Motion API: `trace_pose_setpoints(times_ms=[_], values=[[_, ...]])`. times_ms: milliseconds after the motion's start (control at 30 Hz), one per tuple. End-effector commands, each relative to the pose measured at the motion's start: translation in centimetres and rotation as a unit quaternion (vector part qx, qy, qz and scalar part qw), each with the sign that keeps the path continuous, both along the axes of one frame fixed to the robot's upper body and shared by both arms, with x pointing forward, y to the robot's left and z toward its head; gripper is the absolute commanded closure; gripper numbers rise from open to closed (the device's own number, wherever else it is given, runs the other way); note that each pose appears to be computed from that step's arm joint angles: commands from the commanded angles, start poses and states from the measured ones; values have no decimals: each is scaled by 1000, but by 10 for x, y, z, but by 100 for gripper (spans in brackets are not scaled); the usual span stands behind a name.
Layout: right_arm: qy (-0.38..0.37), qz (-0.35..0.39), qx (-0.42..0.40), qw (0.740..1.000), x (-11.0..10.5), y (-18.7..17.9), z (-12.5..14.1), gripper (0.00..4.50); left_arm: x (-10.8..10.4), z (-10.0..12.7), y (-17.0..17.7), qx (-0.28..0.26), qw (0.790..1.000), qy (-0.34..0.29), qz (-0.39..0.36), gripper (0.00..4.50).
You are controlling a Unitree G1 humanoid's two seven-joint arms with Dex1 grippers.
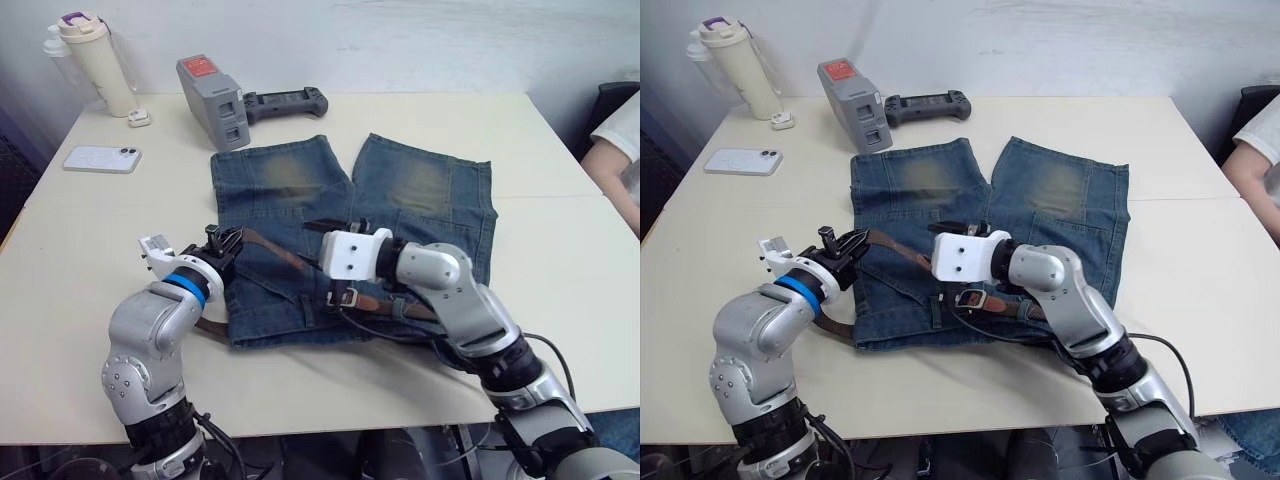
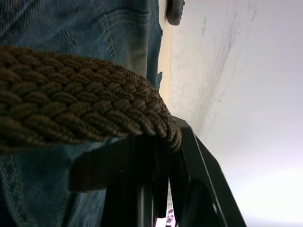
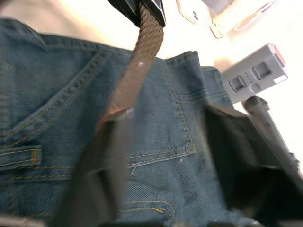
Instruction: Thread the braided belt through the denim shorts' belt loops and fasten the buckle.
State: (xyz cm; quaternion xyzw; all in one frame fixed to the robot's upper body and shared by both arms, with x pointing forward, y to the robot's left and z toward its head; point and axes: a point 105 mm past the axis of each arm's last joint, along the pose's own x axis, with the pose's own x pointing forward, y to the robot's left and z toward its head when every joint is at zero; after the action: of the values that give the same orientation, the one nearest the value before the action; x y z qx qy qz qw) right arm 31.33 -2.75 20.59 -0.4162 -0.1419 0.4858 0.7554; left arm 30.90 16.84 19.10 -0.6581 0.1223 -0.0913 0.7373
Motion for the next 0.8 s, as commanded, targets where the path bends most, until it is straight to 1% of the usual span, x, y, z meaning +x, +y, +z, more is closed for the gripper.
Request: trace_pose_setpoints(times_ms=[33,67,167,233,300,367,400,467,633,800], values=[[14,15,4,1000,-11,-11,15,5,0,14,4,10,999,-45,-10,450],[16,16,2,1000,-12,-13,16,5,1,14,5,11,999,-49,-12,450],[54,33,-13,998,-22,-24,15,5,1,24,6,13,996,-88,-24,450],[91,56,-51,993,-38,-30,-1,5,0,36,0,2,992,-122,-34,450],[107,76,-74,989,-52,-32,-15,5,-2,43,-7,-12,989,-143,-43,450],[109,74,-86,988,-56,-34,-25,5,-5,45,-13,-16,986,-157,-53,450],[107,62,-85,989,-53,-34,-27,5,-5,45,-14,-18,986,-157,-54,450],[92,47,-74,992,-47,-33,-23,5,-5,44,-15,-22,987,-151,-54,450],[34,-10,-19,999,-22,-26,1,5,-6,42,-22,-32,988,-140,-57,450],[-28,-53,17,998,0,-14,17,5,-7,42,-28,-43,989,-132,-57,450]])
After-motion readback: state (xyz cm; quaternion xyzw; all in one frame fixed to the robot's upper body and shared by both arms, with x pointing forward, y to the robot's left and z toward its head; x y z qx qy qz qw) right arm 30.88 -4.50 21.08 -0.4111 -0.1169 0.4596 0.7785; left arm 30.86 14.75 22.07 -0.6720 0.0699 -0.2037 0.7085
